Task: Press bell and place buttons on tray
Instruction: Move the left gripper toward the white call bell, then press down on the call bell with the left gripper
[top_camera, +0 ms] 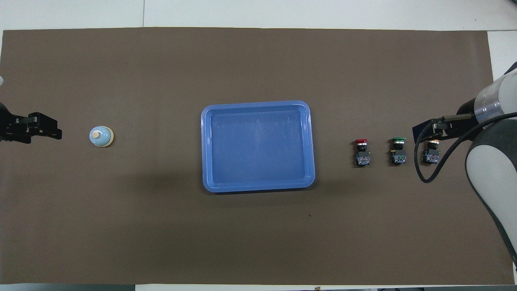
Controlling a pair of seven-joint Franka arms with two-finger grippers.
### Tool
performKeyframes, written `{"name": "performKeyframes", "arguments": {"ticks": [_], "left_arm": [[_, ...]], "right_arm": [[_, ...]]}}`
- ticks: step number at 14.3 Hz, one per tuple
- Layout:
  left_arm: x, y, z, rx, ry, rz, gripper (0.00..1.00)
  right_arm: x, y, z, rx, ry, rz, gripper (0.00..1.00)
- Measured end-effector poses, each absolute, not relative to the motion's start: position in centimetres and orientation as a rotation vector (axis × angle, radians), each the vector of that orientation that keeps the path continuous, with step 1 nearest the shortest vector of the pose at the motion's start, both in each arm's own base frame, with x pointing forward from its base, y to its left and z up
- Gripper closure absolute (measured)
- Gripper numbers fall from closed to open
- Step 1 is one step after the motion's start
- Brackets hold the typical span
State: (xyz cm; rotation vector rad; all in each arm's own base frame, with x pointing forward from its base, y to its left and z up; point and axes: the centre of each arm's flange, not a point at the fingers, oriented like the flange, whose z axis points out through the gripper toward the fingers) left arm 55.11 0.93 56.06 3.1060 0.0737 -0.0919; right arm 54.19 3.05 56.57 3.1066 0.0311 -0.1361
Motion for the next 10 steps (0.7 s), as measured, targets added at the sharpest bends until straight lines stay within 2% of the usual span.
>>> {"name": "performKeyframes", "arguments": {"ticks": [3, 5, 8, 10], "left_arm": [[55.3, 2.3, 53.9, 3.109, 0.113, -0.020, 0.70], [55.3, 2.5, 52.0, 3.110, 0.120, 0.008, 0.97], [55.9, 2.5, 48.9, 3.109, 0.104, 0.008, 0.99], [56.9, 2.7, 45.3, 3.107, 0.093, 0.025, 0.99]], "right_arm": [[54.2, 3.0, 56.6, 3.107, 0.028, -0.137, 0.00], [54.2, 2.9, 56.6, 3.107, 0.028, -0.137, 0.00], [54.2, 2.9, 56.6, 3.107, 0.027, -0.138, 0.00], [54.2, 2.9, 56.6, 3.107, 0.027, -0.138, 0.00]]}}
